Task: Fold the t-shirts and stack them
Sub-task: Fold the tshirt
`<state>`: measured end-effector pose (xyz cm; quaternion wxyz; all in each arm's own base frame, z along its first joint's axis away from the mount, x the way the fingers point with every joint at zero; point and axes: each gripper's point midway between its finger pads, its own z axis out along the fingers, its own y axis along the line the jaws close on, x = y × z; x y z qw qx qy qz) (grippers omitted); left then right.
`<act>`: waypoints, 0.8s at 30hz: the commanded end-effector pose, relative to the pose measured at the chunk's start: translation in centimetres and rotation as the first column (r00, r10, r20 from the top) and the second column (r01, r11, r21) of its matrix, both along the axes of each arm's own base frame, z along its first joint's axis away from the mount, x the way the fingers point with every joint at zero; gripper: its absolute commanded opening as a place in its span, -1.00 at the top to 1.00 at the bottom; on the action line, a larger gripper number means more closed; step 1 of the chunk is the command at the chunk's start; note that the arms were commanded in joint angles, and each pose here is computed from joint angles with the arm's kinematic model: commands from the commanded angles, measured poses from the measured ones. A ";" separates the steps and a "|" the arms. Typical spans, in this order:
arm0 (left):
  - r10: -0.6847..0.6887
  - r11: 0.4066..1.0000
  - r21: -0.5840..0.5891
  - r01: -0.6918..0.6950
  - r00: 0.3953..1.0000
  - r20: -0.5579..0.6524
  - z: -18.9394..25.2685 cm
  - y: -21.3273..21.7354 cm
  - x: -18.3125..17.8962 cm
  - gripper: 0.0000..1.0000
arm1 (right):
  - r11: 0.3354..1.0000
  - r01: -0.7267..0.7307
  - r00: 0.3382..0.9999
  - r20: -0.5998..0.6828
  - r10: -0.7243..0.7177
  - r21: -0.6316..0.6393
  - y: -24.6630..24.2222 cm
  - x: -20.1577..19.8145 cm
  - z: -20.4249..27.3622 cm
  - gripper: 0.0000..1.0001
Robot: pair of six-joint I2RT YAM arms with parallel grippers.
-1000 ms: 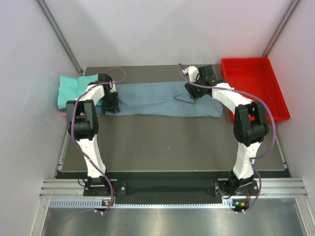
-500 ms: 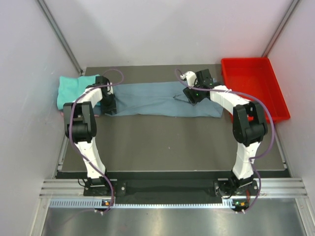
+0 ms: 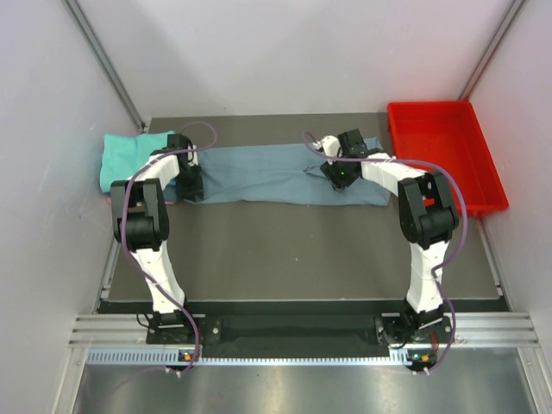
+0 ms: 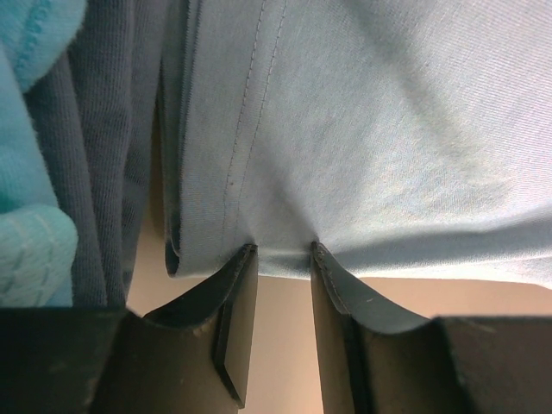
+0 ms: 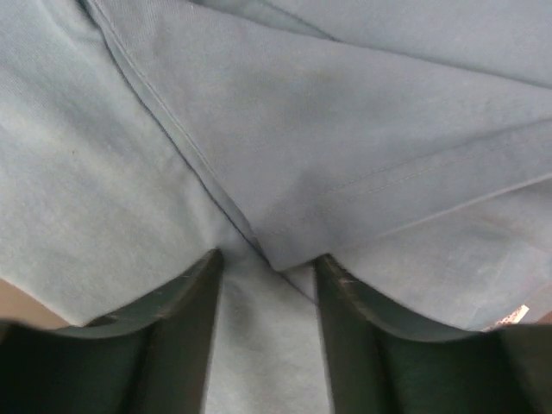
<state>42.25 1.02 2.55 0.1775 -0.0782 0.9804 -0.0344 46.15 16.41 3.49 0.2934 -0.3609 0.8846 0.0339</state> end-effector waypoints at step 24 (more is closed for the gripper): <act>0.035 0.999 0.038 -0.034 0.999 -0.020 0.1 1.3 -1.9 0.28 | 0.998 0.002 0.962 0.272 -0.019 0.063 2.9 7.3 7.7 1.00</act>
